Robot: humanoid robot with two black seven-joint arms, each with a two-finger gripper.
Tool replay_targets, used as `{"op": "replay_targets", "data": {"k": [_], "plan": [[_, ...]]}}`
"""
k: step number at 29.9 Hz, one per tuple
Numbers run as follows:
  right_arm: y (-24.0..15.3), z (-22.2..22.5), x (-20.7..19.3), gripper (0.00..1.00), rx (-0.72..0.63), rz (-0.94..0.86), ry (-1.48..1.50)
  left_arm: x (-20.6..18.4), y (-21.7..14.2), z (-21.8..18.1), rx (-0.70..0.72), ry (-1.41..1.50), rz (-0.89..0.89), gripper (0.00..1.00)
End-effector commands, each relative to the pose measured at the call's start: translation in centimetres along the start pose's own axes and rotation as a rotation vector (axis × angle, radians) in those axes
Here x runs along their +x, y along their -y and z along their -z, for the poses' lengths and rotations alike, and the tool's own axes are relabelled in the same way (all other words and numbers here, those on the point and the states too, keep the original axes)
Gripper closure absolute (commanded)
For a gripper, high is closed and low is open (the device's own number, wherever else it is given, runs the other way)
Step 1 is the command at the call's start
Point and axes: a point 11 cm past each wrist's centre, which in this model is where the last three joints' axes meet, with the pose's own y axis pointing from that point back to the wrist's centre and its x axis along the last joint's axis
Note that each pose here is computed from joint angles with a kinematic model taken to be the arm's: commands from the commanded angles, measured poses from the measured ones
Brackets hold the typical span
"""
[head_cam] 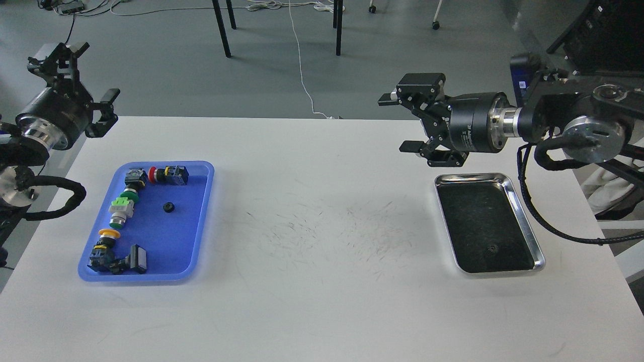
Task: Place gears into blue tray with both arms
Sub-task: 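Lower the right gripper into the steel tray and grasp another black gear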
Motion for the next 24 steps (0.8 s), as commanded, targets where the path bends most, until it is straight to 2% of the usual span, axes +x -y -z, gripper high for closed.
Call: {"op": "replay_targets", "data": {"k": [1, 7, 9, 13, 24], "plan": [[-1.4, -3.5, -0.9, 0.02, -0.203, 0.008, -0.163, 0.0, 0.2, -0.1, -0.014, -0.089, -0.014, 0.02], [-3.6, -11.0, -1.1, 0.01, -0.518, 0.046, -0.451, 0.6, -0.2, -0.3, -0.025, -0.094, -0.021, 0.02], [-3.8, -13.0, -1.1, 0.01, -0.585, 0.064, -0.523, 0.9, -0.5, -0.2, -0.022, -0.09, -0.025, 0.02], [-3.1, -15.5, -1.8, 0.01, -0.636, 0.106, -0.551, 1.3, -0.7, -0.6, -0.022, -0.078, -0.033, 0.02], [-1.9, -20.7, 0.0, 0.01, -0.751, 0.088, -0.495, 1.4, -0.7, 0.0, -0.001, -0.069, -0.043, 0.02]]}}
